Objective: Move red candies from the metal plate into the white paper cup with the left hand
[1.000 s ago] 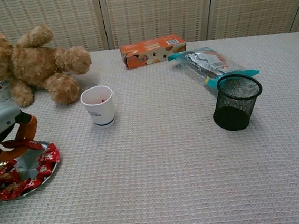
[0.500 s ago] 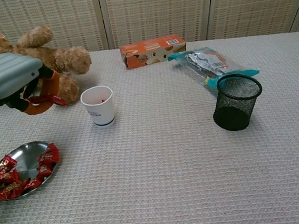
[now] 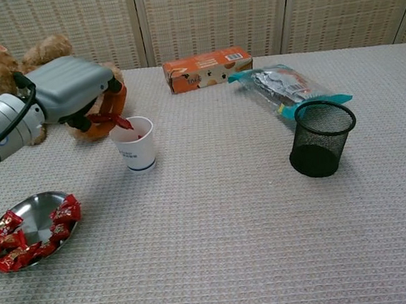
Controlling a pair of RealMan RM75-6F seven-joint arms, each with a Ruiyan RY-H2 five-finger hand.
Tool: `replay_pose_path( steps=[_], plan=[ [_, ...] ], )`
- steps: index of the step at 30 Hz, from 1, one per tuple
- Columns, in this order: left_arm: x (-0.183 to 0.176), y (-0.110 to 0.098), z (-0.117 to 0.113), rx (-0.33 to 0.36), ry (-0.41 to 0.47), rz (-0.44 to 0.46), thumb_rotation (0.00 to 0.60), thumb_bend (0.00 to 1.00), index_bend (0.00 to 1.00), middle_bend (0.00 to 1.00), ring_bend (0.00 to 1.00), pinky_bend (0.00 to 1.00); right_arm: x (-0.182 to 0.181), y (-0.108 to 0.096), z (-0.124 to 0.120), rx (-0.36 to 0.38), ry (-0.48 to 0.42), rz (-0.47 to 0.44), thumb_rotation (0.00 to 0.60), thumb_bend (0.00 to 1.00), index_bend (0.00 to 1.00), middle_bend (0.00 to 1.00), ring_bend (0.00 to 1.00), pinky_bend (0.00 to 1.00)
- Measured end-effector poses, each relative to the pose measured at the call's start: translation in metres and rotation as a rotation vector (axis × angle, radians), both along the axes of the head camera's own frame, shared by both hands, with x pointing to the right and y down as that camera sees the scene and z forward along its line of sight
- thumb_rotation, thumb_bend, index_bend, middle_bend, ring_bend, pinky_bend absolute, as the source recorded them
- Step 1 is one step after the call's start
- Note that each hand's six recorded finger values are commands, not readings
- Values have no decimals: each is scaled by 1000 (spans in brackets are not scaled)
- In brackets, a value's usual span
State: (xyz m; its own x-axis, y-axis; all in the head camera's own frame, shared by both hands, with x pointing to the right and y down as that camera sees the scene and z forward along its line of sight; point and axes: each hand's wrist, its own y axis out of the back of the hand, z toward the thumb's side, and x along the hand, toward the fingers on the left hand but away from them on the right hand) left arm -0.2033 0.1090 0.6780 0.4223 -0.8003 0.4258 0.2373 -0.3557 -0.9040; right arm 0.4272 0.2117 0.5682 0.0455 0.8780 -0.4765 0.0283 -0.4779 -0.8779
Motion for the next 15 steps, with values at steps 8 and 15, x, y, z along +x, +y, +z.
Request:
replay_pose_path(
  steps=[8,15],
  plan=[
    [10,-2,10,5,-34,21,600,760,740,739,676,1000,0,0,-3,7,-8,0,600,41,0,0,0,0],
    [13,-7,23,11,-66,13,600,756,729,715,676,1000,3,-1,-5,18,-8,10,600,41,0,0,0,0]
  ],
)
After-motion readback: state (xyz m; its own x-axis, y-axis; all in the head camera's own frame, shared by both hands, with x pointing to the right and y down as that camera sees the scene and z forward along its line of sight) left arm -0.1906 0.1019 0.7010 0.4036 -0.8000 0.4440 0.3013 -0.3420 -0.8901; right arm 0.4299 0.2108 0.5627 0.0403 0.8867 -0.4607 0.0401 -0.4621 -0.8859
